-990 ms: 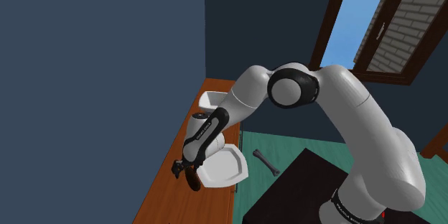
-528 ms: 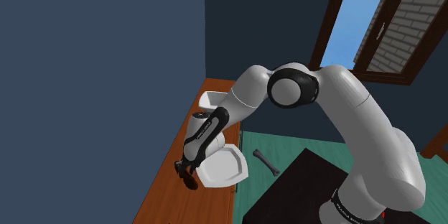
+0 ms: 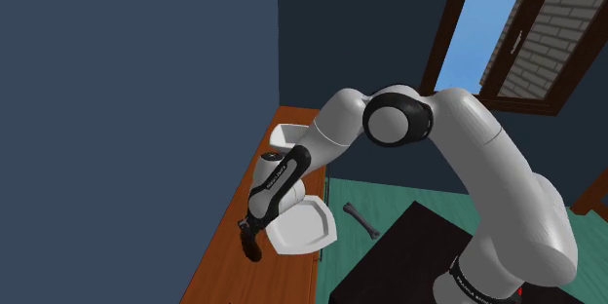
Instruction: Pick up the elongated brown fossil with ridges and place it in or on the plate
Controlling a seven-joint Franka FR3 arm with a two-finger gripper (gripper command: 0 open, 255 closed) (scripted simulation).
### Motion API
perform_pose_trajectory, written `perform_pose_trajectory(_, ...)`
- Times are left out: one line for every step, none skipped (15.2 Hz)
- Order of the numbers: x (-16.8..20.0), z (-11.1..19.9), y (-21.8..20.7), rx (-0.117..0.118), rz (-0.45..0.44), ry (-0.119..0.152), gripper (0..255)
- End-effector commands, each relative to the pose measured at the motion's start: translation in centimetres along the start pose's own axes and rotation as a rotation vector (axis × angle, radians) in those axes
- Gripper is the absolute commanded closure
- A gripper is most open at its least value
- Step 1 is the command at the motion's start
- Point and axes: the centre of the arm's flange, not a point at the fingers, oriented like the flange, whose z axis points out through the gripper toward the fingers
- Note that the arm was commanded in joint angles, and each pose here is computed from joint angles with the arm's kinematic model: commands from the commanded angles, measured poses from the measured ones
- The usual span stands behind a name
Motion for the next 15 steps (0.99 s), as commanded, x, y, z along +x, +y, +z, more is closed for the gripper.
perform_pose_trajectory(0.0,0.0,0.0,0.000,0.000,-0.001,0)
perform_pose_trajectory(0.6,-0.8,-1.4,-0.056,0.003,0.018,0)
perform_pose_trajectory(1.1,-1.5,-2.8,-0.112,0.005,0.037,0)
perform_pose_trajectory(1.7,-2.2,-4.1,-0.165,0.008,0.055,0)
perform_pose_trajectory(1.7,-1.6,-4.0,-0.165,0.008,0.054,0)
perform_pose_trajectory(1.7,-1.1,-3.9,-0.165,0.008,0.055,0)
perform_pose_trajectory(1.7,-0.6,-3.9,-0.165,0.008,0.055,0)
perform_pose_trajectory(1.8,-0.1,-3.8,-0.165,0.008,0.055,0)
perform_pose_trajectory(1.8,0.4,-3.7,-0.165,0.008,0.055,0)
perform_pose_trajectory(1.8,1.0,-3.6,-0.165,0.008,0.055,0)
perform_pose_trajectory(1.9,1.5,-3.5,-0.165,0.008,0.055,0)
perform_pose_trajectory(1.9,1.8,-3.5,-0.165,0.008,0.055,0)
perform_pose_trajectory(1.9,1.8,-3.5,-0.165,0.008,0.055,0)
perform_pose_trajectory(1.9,1.8,-3.5,-0.165,0.008,0.055,0)
perform_pose_trajectory(1.9,1.8,-3.5,-0.165,0.008,0.055,0)
